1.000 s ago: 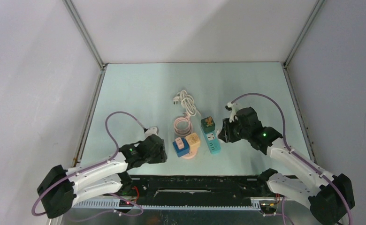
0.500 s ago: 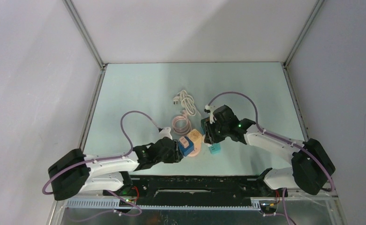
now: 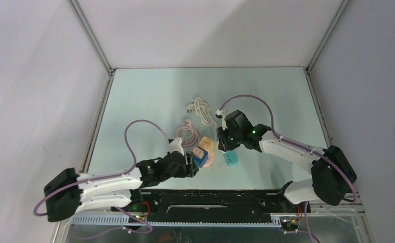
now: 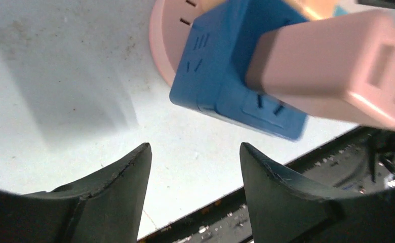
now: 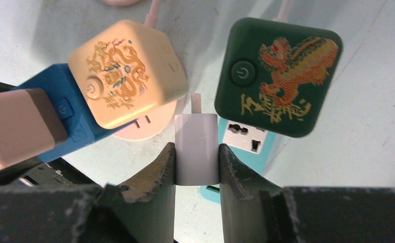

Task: Insert the plug

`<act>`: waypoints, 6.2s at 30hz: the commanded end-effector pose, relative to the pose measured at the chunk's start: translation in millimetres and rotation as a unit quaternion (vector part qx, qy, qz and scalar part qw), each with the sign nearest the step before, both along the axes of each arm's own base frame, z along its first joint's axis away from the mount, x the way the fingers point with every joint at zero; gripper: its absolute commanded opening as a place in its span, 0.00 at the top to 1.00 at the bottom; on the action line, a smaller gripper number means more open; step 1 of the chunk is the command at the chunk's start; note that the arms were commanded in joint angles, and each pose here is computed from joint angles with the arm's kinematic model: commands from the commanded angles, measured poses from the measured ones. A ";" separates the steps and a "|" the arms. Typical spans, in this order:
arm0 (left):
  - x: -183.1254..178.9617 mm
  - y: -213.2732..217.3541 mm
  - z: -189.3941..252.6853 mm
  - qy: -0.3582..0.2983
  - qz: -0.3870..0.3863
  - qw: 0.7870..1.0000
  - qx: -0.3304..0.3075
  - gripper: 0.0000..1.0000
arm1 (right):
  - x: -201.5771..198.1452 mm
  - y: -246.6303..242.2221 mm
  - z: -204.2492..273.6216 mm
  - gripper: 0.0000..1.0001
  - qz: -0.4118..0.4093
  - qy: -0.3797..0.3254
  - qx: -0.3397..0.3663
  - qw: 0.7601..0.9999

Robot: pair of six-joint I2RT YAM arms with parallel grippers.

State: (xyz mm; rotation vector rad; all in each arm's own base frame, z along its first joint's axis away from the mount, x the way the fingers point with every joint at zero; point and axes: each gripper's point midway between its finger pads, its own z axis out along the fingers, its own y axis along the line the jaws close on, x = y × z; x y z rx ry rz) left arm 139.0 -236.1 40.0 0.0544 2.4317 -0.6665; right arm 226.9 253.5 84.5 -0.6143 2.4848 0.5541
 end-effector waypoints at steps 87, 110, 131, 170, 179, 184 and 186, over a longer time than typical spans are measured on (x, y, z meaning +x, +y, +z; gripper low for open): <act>123.1 -39.8 55.4 0.009 -0.230 0.973 -0.014 0.55 | -5.2 42.2 11.9 1.00 0.216 -0.280 0.091 0.931; 110.7 -45.7 38.0 0.033 -0.264 0.964 -0.006 0.70 | 8.5 55.9 27.2 1.00 0.244 -0.315 0.109 0.910; 94.4 -39.3 24.8 0.048 -0.247 0.968 0.001 0.76 | 39.2 74.9 59.4 1.00 0.167 -0.310 0.152 0.924; 49.7 -25.5 -26.0 0.098 -0.238 0.966 0.017 0.79 | 54.8 107.8 64.8 1.00 0.138 -0.333 0.201 0.911; 48.6 -27.3 -25.1 0.097 -0.243 0.965 0.018 0.79 | 52.0 121.2 59.7 1.00 0.175 -0.320 0.200 0.909; 58.4 -24.4 -15.0 0.077 -0.226 0.971 0.030 0.70 | 52.8 116.2 59.0 1.00 0.165 -0.316 0.189 0.915; 67.9 -25.0 -4.4 0.060 -0.210 0.975 0.034 0.53 | 52.9 112.9 61.5 0.83 0.156 -0.316 0.183 0.918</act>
